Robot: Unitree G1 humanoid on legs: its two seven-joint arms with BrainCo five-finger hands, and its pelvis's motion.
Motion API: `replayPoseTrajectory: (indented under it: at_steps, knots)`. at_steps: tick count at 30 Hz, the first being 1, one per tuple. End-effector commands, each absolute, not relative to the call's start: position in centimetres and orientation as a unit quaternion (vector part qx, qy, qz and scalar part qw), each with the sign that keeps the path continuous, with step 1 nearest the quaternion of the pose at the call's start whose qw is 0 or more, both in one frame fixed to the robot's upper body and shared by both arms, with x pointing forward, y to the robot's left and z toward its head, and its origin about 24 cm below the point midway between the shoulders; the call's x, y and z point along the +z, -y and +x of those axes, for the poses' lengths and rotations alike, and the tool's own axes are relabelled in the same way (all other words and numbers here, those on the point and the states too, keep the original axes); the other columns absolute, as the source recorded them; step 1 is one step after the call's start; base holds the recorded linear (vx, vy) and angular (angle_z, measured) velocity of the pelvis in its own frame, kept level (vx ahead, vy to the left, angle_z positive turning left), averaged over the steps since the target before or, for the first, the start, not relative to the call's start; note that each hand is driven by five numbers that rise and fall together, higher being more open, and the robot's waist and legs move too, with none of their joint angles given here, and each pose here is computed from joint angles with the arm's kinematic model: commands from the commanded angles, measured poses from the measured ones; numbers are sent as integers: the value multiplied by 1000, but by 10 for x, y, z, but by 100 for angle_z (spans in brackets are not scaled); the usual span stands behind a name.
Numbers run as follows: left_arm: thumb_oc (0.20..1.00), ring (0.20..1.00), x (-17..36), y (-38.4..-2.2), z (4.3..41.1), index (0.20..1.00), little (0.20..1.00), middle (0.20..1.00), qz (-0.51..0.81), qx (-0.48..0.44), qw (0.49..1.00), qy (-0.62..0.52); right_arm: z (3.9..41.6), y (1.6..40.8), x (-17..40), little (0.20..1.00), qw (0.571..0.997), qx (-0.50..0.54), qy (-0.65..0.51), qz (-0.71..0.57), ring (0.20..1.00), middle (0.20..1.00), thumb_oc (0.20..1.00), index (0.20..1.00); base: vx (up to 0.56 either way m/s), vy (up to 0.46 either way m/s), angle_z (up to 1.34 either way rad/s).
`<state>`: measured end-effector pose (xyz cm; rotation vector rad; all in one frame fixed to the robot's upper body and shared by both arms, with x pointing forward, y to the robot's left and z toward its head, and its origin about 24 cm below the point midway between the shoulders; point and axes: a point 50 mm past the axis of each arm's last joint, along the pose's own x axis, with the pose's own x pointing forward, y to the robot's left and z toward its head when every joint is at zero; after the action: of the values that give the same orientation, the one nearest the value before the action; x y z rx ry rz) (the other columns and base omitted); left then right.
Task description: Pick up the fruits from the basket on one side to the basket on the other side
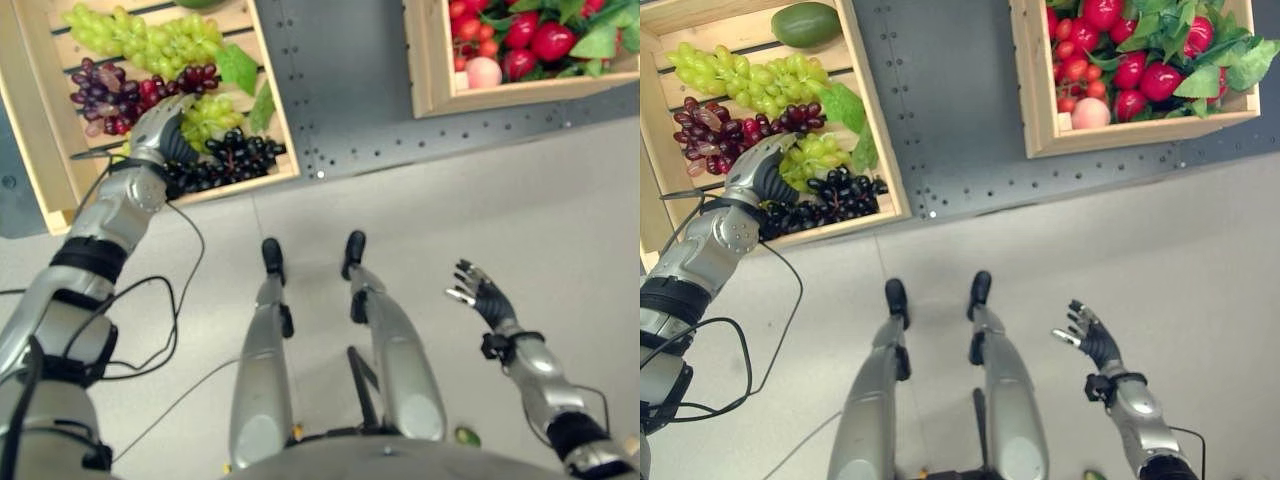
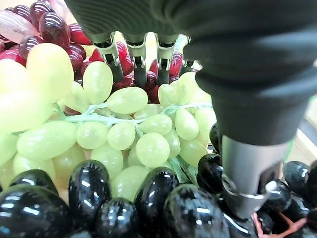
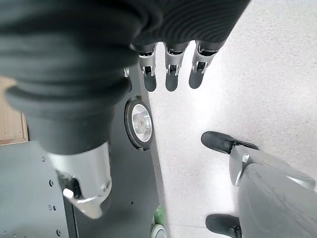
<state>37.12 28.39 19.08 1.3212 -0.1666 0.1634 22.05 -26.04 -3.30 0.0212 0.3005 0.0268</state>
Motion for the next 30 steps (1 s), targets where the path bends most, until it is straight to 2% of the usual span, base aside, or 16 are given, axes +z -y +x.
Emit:
replayPoseTrajectory:
  at_steps: [1,11,12,13,14,15,16,17,18,20,30]
  knots:
    - [1000,1000,128,-289,366,1000,1000,1000,645,29,763,-36,211,268,-24,1000,991,18,-129,-2,1000,1000,1000,1000,0,0,0]
    - [1000,1000,122,-285,370,1000,1000,1000,645,27,762,-47,214,266,-23,1000,992,25,-126,-5,1000,1000,1000,1000,0,0,0]
    - [912,912,119,-285,370,912,912,912,645,25,762,-53,215,265,-21,1000,992,27,-122,-4,1000,1000,1000,1000,0,0,0]
    - [875,875,119,-284,370,875,875,875,645,25,762,-53,215,265,-21,1000,992,27,-122,-4,1000,1000,1000,1000,0,0,0]
    - [620,620,117,-284,371,620,620,620,646,24,761,-58,217,264,-20,1000,992,30,-120,-5,1000,1000,1000,1000,0,0,0]
    - [589,589,117,-284,371,589,589,589,646,24,761,-58,217,264,-20,1000,992,30,-120,-5,1000,1000,1000,1000,0,0,0]
    - [485,485,114,-283,371,485,485,485,646,21,760,-65,218,263,-19,1000,992,32,-118,-5,1000,1000,1000,1000,0,0,0]
    - [445,445,114,-283,371,445,445,445,646,21,760,-65,218,263,-19,1000,992,32,-118,-5,1000,1000,1000,1000,0,0,0]
    - [325,325,114,-283,371,325,325,325,646,20,760,-66,219,263,-19,1000,993,32,-117,-5,1000,1000,1000,1000,0,0,0]
    - [200,200,113,-281,372,200,200,200,646,17,760,-68,221,261,-16,1000,993,36,-110,-3,1000,1000,1000,1000,0,0,0]
    - [200,200,108,-283,372,200,200,200,646,17,759,-83,224,258,-10,1000,994,46,-98,-2,1000,1000,1000,1000,0,0,0]
